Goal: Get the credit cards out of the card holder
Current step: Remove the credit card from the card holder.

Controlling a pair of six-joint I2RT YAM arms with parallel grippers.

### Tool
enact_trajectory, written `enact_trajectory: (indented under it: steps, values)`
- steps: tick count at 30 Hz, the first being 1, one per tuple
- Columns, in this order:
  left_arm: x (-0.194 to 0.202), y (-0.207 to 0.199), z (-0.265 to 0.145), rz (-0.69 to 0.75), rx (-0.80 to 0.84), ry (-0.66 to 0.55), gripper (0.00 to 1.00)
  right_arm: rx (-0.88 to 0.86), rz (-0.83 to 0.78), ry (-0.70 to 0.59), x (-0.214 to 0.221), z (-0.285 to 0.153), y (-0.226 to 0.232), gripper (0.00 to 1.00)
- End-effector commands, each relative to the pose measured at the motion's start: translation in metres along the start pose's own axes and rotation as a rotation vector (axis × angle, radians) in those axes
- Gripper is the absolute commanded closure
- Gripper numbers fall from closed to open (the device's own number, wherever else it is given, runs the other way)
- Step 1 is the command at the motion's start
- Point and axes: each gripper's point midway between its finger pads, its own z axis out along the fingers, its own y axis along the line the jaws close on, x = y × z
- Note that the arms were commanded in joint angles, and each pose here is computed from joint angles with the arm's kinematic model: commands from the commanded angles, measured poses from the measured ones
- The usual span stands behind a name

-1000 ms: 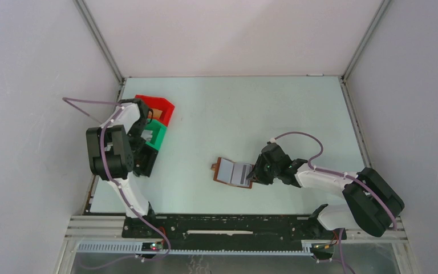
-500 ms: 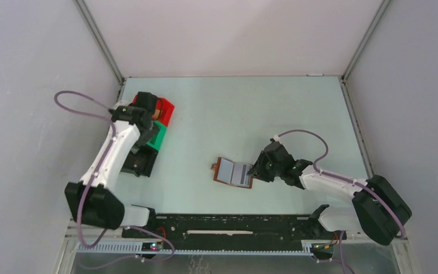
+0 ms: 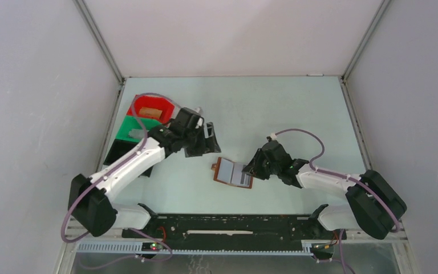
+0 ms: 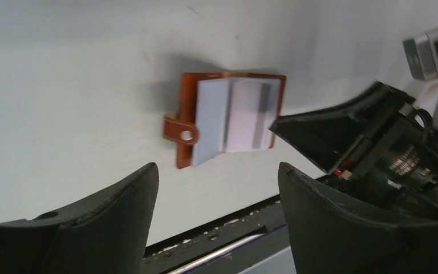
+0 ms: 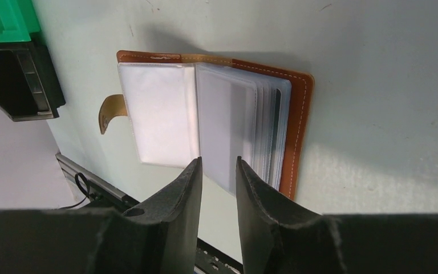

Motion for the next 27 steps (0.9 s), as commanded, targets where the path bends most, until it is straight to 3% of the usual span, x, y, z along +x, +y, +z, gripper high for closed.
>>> enact_trajectory:
  steps: [1,12,27]
  values:
    - [0.02,-0.039,0.022,0.099,0.18,0.099,0.19,-0.063,0.015,-0.017,-0.007,0.005,0.023,0.64]
    - [0.056,-0.016,0.077,0.052,0.14,0.217,0.2,0.044,0.029,-0.018,-0.001,0.008,0.0,0.63]
    - [0.07,-0.003,0.095,0.045,0.109,0.266,0.2,0.008,0.01,-0.008,0.007,0.013,0.008,0.63]
